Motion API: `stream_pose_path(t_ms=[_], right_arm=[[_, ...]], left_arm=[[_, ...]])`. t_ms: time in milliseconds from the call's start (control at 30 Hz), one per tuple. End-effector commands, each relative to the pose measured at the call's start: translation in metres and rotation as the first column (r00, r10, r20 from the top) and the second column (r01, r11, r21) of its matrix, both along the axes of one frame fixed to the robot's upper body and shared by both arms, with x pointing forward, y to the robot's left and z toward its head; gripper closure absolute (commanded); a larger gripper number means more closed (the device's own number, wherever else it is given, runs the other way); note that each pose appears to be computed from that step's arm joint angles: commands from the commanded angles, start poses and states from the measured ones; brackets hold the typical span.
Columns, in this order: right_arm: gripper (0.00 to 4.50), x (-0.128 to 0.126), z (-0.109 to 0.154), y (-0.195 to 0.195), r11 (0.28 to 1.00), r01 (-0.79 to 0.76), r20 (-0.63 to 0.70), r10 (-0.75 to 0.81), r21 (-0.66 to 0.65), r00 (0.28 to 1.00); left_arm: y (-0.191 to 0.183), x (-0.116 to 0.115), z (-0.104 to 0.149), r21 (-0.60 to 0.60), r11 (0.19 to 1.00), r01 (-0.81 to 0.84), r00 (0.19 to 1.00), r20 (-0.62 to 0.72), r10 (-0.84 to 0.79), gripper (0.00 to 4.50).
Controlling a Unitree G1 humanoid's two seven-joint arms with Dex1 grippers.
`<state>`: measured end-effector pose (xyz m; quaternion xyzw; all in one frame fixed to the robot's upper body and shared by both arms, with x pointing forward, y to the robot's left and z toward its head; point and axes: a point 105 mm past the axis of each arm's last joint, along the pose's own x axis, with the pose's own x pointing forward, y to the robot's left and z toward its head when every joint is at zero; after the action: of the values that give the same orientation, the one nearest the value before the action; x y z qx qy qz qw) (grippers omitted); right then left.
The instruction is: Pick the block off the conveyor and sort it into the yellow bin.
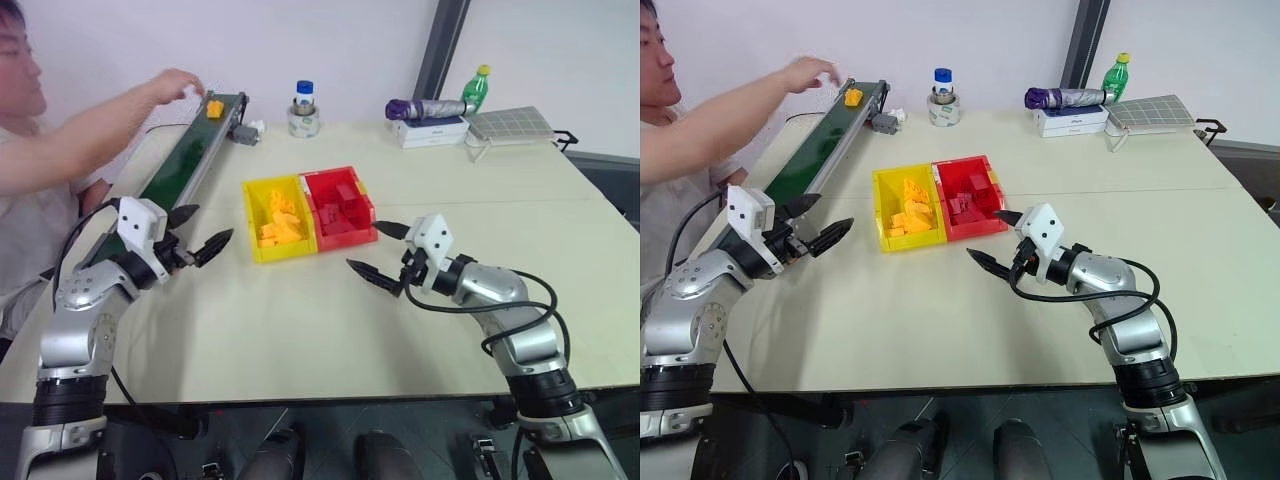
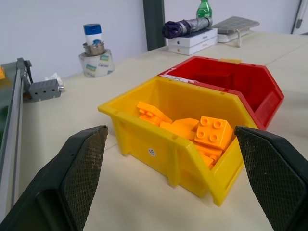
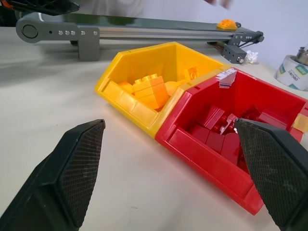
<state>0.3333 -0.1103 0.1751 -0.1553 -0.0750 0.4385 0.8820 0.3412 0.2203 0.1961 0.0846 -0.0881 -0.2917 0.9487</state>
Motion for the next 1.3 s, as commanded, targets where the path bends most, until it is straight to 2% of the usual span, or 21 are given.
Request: stream_pose_path(t_ms=[33, 200, 500, 933, 1300], right_arm=[[0.00, -0.001, 0.014, 0.001, 1.000, -0.009, 0.054, 0.009, 0.003, 0.999], [0.00, -0.002, 0.014, 0.000, 1.000, -0.004, 0.053, 0.004, 0.003, 0.999], [0.00, -0.001, 0.014, 0.000, 1.000, -0.010, 0.052, 0.010, 0.004, 0.999], [0.00, 0.002, 0.013, 0.003, 1.000, -0.024, 0.054, 0.024, -0.001, 0.998], [0.00, 0.000, 0.013, 0.003, 1.000, -0.023, 0.057, 0.023, 0.000, 0.998]], left_arm=[[0.000, -0.005, 0.015, 0.017, 1.000, 0.003, 0.996, 0.086, -0.005, 0.04], [0.005, -0.003, 0.015, 0.015, 0.999, -0.040, 0.997, 0.074, 0.039, 0.04], [0.035, -0.022, 0.025, -0.066, 0.990, -0.127, 0.980, 0.146, 0.135, 0.04], [0.024, -0.026, 0.013, 0.001, 0.997, -0.073, 0.990, 0.125, 0.072, 0.04], [0.032, -0.023, 0.011, -0.013, 0.992, -0.123, 0.986, 0.111, 0.124, 0.04]])
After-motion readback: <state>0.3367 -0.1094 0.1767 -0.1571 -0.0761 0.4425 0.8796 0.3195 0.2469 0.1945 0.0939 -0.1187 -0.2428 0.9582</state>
